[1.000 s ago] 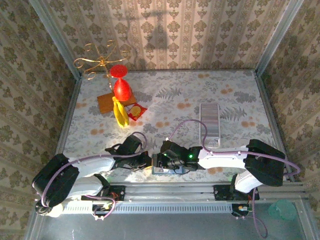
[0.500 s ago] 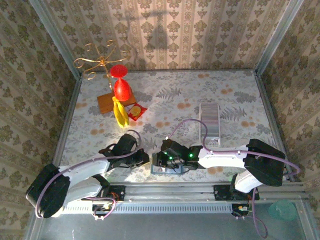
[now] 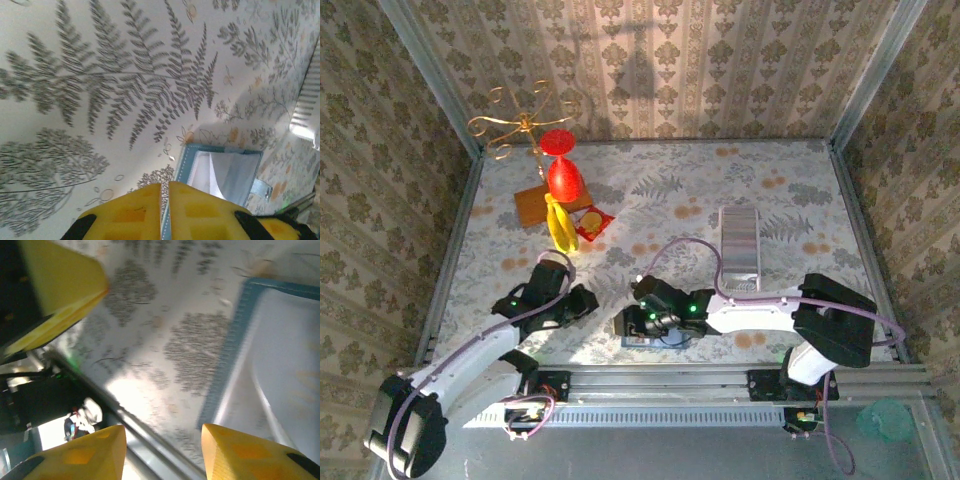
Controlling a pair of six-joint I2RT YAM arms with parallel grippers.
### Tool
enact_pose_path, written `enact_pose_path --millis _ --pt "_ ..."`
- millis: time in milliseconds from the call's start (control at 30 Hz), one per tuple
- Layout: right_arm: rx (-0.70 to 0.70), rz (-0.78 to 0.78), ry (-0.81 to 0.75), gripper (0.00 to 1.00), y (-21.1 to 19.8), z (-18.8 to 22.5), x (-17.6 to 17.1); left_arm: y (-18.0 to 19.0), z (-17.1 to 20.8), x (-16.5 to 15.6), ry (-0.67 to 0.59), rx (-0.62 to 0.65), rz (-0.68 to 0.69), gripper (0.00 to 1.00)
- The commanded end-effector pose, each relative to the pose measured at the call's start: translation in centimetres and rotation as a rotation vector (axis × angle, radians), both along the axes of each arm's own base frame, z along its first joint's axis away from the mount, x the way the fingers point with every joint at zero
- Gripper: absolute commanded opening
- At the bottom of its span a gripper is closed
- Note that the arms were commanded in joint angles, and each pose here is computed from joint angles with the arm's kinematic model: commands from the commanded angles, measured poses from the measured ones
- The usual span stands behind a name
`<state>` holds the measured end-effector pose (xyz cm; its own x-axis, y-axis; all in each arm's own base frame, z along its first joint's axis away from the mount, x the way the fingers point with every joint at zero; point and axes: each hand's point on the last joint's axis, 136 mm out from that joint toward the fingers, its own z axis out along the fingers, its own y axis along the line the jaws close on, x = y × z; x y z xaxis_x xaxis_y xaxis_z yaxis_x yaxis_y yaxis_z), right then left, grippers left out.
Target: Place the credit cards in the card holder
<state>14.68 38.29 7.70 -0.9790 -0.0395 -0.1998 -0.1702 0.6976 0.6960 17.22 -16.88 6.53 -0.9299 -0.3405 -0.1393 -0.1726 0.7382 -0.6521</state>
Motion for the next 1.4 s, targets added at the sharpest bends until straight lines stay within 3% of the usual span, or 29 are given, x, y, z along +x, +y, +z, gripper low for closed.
enact_pose_path --millis 0,167,467,633,767,933,1267,1367 --pt "0.114 0.151 -0.079 0.45 2.2 3.8 -1.0 1.3 0.3 -0.1 0.001 0.048 0.008 0.13" --pt "0.115 0.3 -0.216 0.49 1.5 7.0 -1.5 0.8 0.6 -0.1 -0.003 0.033 -0.033 0.15" --pt "-0.257 0.618 -0.631 0.53 -9.3 8.3 2.7 -2.0 1.4 -0.4 -0.048 0.051 -0.186 0.29" --pt "-0.561 0.847 -0.918 0.68 -17.3 7.7 5.4 -4.1 0.8 -1.0 -0.05 0.085 -0.265 0.33" --pt "-0.7 0.888 -0.915 0.7 -23.7 6.9 7.9 -5.3 0.7 -0.9 -0.077 0.096 -0.311 0.36" --pt "-0.826 0.936 -0.974 0.78 -28.0 4.9 10.4 -5.6 0.5 -0.6 -0.091 0.119 -0.325 0.38" --pt "-0.913 0.974 -1.017 0.79 -30.1 1.8 14.7 -5.9 0.1 -0.1 -0.082 0.123 -0.314 0.37" --pt "-0.906 1.047 -0.987 0.8 -30.2 0.4 14.6 -5.8 -0.1 -0.1 -0.077 0.13 -0.309 0.36"
